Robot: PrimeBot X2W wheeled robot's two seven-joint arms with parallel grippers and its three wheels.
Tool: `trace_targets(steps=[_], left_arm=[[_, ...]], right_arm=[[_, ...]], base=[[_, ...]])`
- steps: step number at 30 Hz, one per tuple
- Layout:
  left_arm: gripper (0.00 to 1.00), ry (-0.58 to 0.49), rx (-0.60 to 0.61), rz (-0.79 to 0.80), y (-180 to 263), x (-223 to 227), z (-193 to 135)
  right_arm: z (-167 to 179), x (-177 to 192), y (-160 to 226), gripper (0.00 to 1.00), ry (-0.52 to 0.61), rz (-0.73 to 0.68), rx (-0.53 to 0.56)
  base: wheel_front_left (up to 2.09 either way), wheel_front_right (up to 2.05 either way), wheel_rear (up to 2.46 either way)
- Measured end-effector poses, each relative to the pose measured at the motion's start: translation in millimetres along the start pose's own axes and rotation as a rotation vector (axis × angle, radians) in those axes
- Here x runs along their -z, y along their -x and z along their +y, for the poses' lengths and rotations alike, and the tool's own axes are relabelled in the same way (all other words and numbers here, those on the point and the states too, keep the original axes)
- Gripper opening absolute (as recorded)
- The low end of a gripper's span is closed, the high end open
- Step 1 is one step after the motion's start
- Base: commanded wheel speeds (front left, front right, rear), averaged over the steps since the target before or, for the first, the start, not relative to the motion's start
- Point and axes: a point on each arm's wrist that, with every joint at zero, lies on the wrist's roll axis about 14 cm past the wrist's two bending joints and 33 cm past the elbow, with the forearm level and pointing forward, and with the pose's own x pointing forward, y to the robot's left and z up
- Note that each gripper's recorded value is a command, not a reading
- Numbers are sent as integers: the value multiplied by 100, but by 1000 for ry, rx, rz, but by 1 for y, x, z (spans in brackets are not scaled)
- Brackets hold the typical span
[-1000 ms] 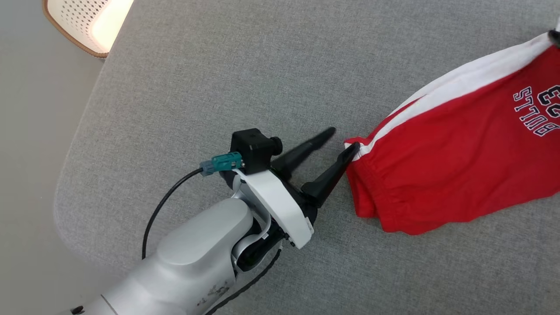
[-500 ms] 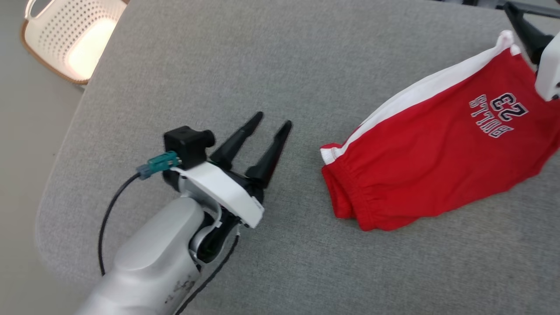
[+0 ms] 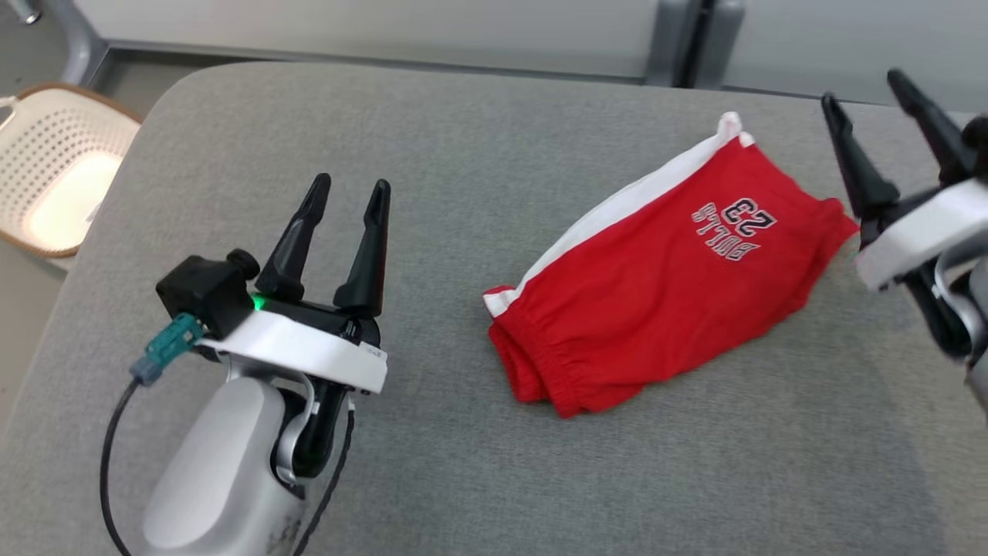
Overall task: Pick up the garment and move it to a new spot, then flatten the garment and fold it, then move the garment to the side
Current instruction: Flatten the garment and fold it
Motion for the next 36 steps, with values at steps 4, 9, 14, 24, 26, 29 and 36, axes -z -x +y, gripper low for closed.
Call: trace_targets(steps=[4, 9, 14, 24, 26, 29, 36], left_arm=[[100, 4, 3, -24, 5, 1, -11], [100, 12, -4, -42, 13, 3, -14], [100, 3, -10, -16, 23, 16, -14], [100, -9, -4, 25, 39, 32, -19], [100, -4, -2, 21, 39, 31, -20], [100, 2, -5, 26, 39, 33, -19], [100, 10, -11, 33, 29, 38, -14]], right_arm=[[-6, 6, 32, 100, 11, -12, 60], [-5, -2, 69, 100, -59, -107, 169], [8, 13, 104, 100, -72, -108, 241], [21, 32, 135, 100, -77, -75, 322], [21, 35, 134, 100, -83, -68, 327], [22, 50, 132, 100, -102, -21, 326], [14, 75, 100, 100, -251, 77, 340]], base=[[0, 0, 0], [0, 0, 0], [0, 0, 0], [0, 0, 0], [0, 0, 0], [0, 0, 0], [0, 0, 0]])
